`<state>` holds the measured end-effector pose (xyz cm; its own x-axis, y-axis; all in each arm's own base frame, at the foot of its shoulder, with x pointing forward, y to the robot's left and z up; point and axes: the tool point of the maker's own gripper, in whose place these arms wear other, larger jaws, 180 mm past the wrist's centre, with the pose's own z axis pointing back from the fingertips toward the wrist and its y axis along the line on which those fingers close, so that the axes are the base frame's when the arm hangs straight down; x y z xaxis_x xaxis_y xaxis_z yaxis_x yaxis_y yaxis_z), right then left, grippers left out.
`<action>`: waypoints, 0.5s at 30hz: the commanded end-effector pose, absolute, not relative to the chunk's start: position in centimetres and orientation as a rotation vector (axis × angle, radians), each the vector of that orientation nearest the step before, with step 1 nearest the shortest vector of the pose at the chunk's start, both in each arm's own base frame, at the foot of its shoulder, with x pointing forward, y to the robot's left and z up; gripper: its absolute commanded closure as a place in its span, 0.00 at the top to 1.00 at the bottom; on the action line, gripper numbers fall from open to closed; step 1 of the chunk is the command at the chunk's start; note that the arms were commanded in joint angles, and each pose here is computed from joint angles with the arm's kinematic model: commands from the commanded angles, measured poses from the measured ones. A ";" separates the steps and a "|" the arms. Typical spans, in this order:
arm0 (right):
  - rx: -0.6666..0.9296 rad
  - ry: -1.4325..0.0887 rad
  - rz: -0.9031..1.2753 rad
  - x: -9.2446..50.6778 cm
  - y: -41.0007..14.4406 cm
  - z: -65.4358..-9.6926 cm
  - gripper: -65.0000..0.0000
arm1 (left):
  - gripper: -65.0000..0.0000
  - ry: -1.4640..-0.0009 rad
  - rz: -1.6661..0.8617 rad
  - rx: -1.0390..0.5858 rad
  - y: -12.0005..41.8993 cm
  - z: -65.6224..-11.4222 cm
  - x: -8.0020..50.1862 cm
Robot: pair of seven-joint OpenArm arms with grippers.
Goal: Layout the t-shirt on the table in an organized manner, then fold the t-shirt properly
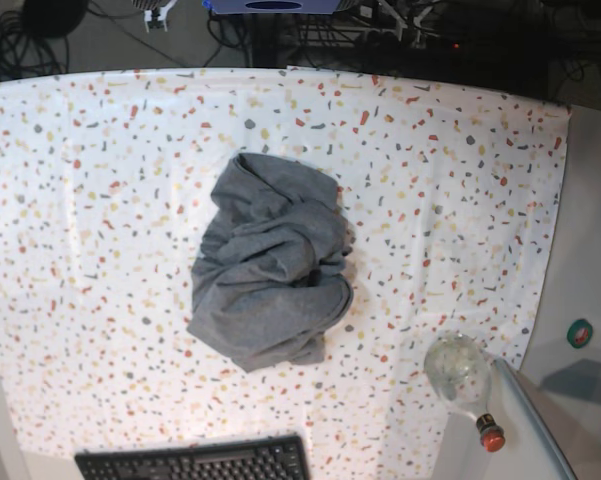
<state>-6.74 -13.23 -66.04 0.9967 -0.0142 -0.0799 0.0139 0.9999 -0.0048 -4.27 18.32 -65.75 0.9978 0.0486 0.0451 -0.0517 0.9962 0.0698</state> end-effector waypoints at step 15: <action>-0.038 0.066 0.008 -13.3 -15.0 -61.5 0.00 | 0.00 -0.120 -0.056 0.117 22.5 -61.2 -9.9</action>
